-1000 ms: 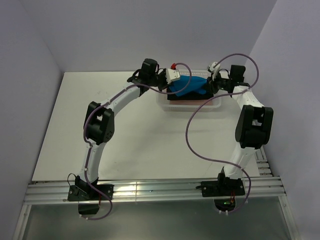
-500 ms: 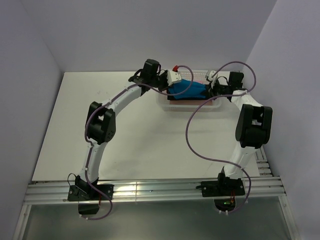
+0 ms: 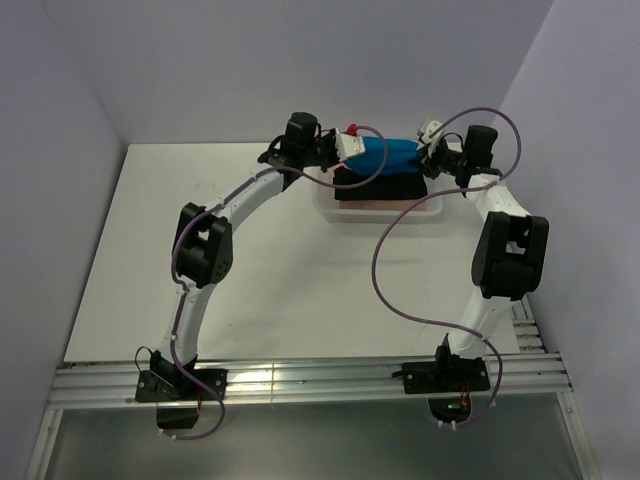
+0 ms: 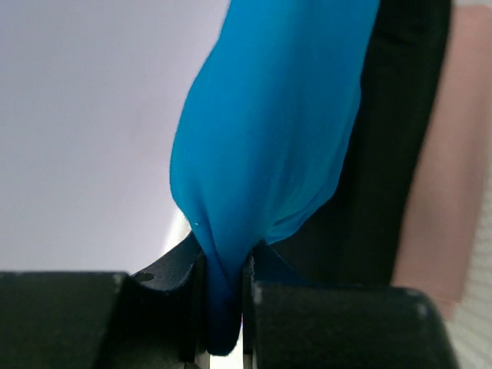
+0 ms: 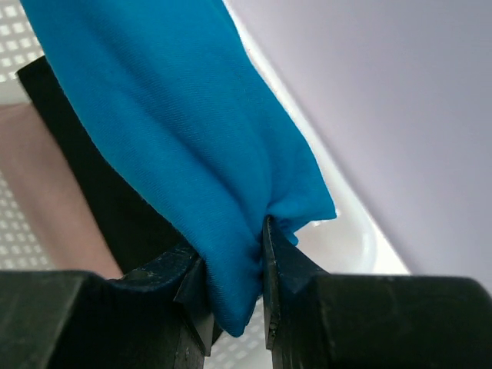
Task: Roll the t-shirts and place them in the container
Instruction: Place the rolled tshirt into the container
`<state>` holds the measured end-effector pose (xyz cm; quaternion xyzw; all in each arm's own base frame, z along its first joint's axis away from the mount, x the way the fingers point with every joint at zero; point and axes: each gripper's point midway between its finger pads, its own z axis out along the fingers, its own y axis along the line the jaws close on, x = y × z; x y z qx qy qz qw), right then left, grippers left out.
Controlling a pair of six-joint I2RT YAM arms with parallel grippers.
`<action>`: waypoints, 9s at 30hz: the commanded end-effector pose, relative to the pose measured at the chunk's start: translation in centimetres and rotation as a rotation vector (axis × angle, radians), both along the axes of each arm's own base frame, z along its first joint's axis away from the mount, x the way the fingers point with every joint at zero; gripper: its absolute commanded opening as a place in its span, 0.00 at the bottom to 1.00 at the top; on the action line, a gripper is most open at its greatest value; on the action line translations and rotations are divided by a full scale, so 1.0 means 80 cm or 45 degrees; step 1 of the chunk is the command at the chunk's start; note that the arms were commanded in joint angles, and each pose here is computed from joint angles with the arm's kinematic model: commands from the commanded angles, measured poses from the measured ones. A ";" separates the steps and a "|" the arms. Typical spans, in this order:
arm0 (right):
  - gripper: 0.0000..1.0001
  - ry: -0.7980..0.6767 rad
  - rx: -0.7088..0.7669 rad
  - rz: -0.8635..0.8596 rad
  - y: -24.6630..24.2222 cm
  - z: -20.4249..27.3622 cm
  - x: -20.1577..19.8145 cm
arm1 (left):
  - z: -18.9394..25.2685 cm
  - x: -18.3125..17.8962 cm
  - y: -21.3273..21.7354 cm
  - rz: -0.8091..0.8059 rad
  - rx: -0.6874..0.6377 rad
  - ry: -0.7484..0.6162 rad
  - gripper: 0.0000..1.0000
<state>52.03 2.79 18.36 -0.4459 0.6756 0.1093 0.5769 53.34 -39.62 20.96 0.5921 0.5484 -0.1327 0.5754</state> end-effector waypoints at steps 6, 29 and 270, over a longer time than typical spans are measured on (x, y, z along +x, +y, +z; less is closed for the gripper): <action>0.00 -0.159 -0.072 -0.287 -0.082 0.030 0.045 | 0.064 0.081 0.060 0.260 -0.031 -0.330 0.00; 0.00 0.045 -0.167 -0.322 -0.085 -0.077 -0.011 | -0.054 0.008 0.068 0.140 0.113 -0.116 0.00; 1.00 0.096 1.314 -1.096 0.001 -0.009 -0.337 | -0.047 -0.256 0.458 1.443 -0.724 0.472 0.99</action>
